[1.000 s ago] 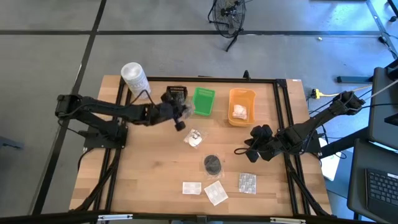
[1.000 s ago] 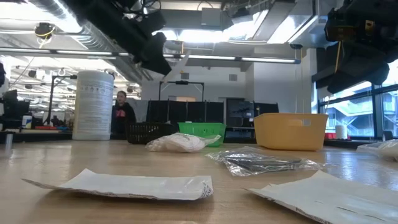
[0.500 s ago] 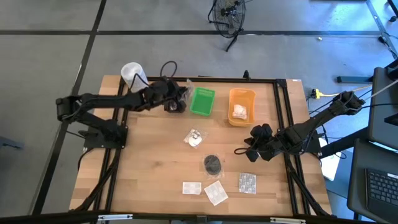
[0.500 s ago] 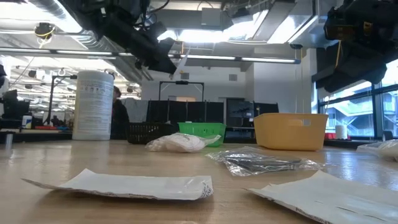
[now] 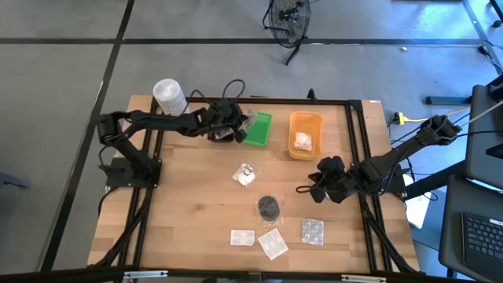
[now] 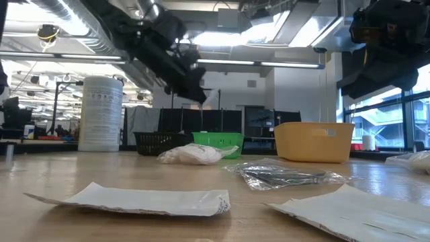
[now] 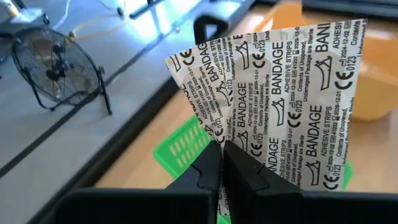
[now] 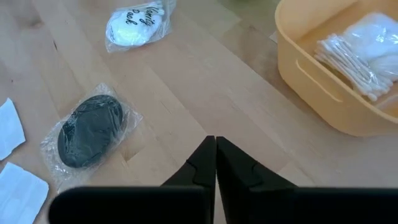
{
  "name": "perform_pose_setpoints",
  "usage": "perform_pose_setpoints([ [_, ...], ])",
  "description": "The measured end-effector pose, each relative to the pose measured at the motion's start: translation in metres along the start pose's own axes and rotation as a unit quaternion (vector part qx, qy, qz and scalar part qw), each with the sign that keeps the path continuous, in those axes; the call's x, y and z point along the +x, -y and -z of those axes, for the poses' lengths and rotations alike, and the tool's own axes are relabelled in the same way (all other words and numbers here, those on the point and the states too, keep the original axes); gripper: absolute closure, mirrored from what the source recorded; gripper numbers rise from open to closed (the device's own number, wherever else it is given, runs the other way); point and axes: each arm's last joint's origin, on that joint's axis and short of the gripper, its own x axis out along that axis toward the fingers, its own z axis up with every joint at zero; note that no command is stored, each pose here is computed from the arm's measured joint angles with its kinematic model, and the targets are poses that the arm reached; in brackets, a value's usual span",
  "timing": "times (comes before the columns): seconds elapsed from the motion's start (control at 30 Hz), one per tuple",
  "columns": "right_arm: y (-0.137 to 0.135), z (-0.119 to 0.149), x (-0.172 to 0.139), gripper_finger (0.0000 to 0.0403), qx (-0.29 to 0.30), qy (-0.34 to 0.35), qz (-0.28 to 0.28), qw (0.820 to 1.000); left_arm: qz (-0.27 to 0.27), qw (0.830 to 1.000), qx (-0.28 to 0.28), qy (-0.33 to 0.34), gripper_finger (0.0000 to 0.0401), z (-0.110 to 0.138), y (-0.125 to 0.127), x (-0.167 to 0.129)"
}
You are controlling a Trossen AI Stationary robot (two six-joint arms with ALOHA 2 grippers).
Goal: Pick & Place Travel size toiletries
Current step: Put the white bandage pack into the green bin, then put the white cotton pack into the yellow bin
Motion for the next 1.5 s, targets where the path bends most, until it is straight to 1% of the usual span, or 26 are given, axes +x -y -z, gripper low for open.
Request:
perform_pose_setpoints([
  [0.13,0.0,0.0,0.0,0.0398,0.0,0.0,0.0,1.0,0.001,1.0,0.002,-0.013,0.0395,0.011,0.003,0.014],
  [0.33,0.0,0.0,0.0,0.038,0.001,0.0,0.0,1.0,0.015,1.0,-0.005,-0.009,0.0387,0.02,0.006,0.028],
  [0.43,0.0,0.0,0.0,0.038,0.002,-0.001,-0.001,1.0,0.014,1.0,-0.008,-0.016,0.0379,0.023,0.007,0.031],
  [0.7,0.0,0.0,0.0,0.0399,0.002,-0.002,-0.001,1.0,0.01,1.0,-0.008,-0.018,0.0348,0.025,0.007,0.032],
  [0.97,0.0,0.0,0.0,0.0379,0.001,-0.002,-0.001,1.0,0.01,1.0,-0.004,-0.018,0.0308,0.025,0.007,0.032],
  [1.13,0.0,0.0,0.0,0.0385,0.002,-0.002,-0.001,1.0,0.011,1.0,-0.003,-0.017,0.0286,0.024,0.007,0.032],
  [1.33,0.0,0.001,0.0,0.0399,0.014,-0.011,-0.005,1.0,0.014,1.0,-0.006,0.002,0.0276,0.014,0.005,0.023],
  [1.4,-0.001,0.001,0.0,0.0395,0.02,-0.022,-0.009,1.0,0.021,1.0,-0.005,0.003,0.0276,0.008,0.006,0.014],
  [1.5,-0.001,0.002,0.0,0.039,0.03,-0.027,-0.012,0.999,0.034,0.999,0.019,-0.007,0.0276,0.001,0.008,-0.003],
])
